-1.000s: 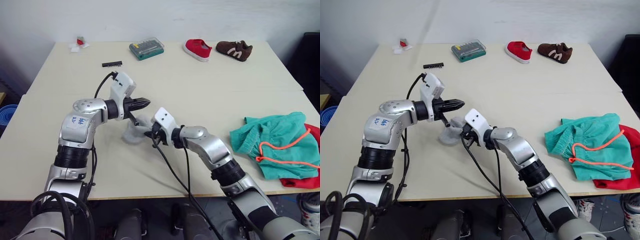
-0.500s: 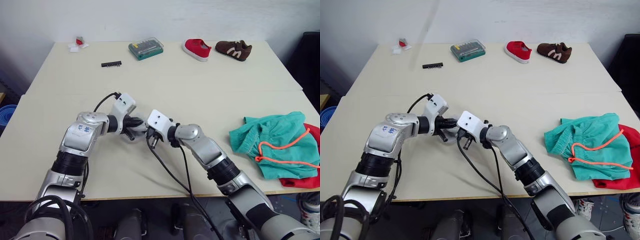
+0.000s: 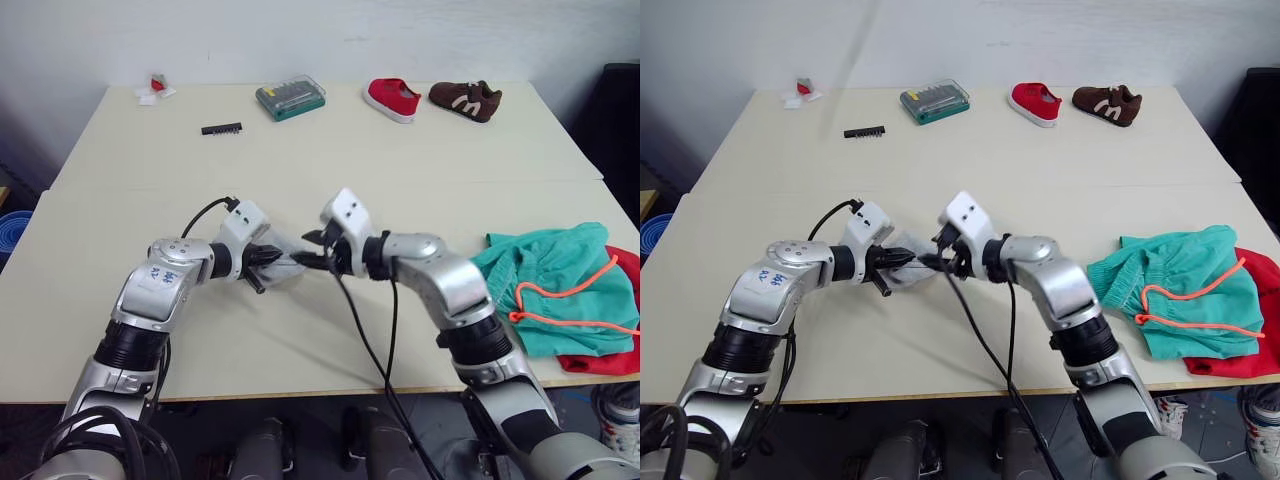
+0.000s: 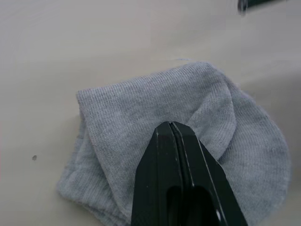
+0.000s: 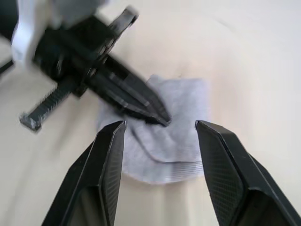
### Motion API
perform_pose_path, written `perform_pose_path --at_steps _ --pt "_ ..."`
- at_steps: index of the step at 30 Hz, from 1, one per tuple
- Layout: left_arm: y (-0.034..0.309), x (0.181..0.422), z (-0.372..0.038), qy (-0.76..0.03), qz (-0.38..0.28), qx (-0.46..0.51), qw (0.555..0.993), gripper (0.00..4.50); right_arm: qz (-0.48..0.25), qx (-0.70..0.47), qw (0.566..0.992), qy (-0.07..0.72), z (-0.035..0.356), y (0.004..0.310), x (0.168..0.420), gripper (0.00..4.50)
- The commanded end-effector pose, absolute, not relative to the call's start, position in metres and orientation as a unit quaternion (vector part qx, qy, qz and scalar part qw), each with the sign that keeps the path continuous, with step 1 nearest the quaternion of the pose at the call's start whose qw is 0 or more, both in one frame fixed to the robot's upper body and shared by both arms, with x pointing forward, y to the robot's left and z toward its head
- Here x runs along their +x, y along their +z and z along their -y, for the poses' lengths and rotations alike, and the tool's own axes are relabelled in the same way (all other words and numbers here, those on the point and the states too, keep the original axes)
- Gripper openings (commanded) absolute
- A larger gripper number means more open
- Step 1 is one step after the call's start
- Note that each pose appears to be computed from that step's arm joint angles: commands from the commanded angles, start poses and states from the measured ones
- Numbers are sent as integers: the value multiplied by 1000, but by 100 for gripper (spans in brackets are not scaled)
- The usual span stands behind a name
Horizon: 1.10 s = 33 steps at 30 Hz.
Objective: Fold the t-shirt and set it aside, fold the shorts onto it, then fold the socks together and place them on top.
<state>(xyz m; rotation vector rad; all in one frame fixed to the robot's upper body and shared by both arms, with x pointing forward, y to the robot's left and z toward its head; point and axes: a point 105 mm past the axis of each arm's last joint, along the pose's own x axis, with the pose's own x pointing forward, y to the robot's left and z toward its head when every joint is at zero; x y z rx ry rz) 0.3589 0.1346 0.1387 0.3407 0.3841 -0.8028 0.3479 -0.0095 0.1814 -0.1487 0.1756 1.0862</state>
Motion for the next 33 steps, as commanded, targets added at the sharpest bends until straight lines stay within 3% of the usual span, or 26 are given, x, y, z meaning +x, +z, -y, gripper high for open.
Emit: perform_pose_path --at_steps 1,6,15,23,29,33 --pt "131 352 -134 -397 -187 180 881 0 -68 -65 848 521 -4 188 349 181" --pt "131 349 -130 -411 -173 186 875 0 -69 -84 853 510 -24 170 359 7" --pt "141 339 -130 -443 -152 189 863 0 -110 -135 863 473 -23 130 374 3" --pt "163 318 -151 -464 -188 151 852 0 -128 -133 869 460 -19 122 377 3" --pt "206 352 -150 -416 -100 121 896 0 -141 -120 870 457 -20 120 378 3" --pt "198 361 -136 -420 -102 138 891 0 -141 -123 870 456 -20 120 379 3"
